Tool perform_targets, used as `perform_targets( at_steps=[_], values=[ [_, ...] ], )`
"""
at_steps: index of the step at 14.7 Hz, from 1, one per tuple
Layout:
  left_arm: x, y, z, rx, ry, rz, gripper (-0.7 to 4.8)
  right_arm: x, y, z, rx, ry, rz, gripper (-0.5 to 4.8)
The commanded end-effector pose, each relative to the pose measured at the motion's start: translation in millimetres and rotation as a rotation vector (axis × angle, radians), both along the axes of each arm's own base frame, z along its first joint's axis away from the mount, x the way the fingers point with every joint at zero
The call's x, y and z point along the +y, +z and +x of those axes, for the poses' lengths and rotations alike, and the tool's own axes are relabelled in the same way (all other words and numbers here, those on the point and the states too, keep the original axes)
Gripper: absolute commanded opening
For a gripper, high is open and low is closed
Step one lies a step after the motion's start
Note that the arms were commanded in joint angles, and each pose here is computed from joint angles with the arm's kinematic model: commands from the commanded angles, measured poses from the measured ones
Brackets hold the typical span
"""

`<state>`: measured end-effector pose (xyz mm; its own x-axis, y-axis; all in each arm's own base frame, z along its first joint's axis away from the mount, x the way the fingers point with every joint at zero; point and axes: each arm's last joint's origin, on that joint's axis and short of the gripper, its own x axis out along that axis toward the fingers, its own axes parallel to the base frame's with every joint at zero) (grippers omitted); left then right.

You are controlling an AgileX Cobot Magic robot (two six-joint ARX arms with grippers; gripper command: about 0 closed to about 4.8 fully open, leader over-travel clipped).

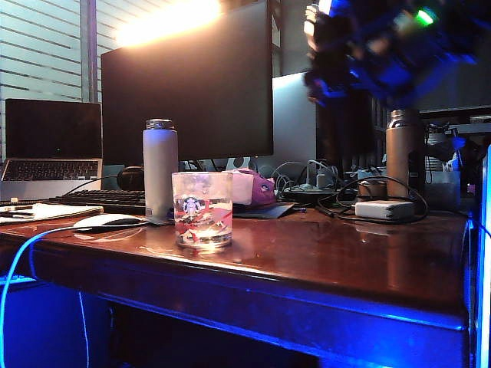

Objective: Pick up the black thermos, pour a little water from inside into the glass cup, then place the black thermos back on the table.

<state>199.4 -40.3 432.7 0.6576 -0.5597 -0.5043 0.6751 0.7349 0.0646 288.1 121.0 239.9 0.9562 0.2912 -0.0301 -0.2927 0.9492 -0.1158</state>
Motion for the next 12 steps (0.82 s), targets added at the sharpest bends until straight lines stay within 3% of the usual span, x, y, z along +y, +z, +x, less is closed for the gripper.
perform_targets(
  at_steps=[1, 5, 12],
  values=[
    [-0.1, 2.4, -0.5, -0.019, -0.005, -0.003, -0.03, -11.6, -10.6, -2.3, 0.016, 0.072, 0.039, 0.00],
    [-0.1, 2.5, -0.6, -0.020, -0.005, -0.003, -0.03, -26.2, -31.2, -0.7, 0.084, 0.112, 0.037, 0.00],
    [-0.1, 2.4, -0.5, -0.020, -0.006, -0.003, -0.03, -24.5, -52.7, 9.5, 0.100, 0.161, 0.055, 0.00]
  ],
)
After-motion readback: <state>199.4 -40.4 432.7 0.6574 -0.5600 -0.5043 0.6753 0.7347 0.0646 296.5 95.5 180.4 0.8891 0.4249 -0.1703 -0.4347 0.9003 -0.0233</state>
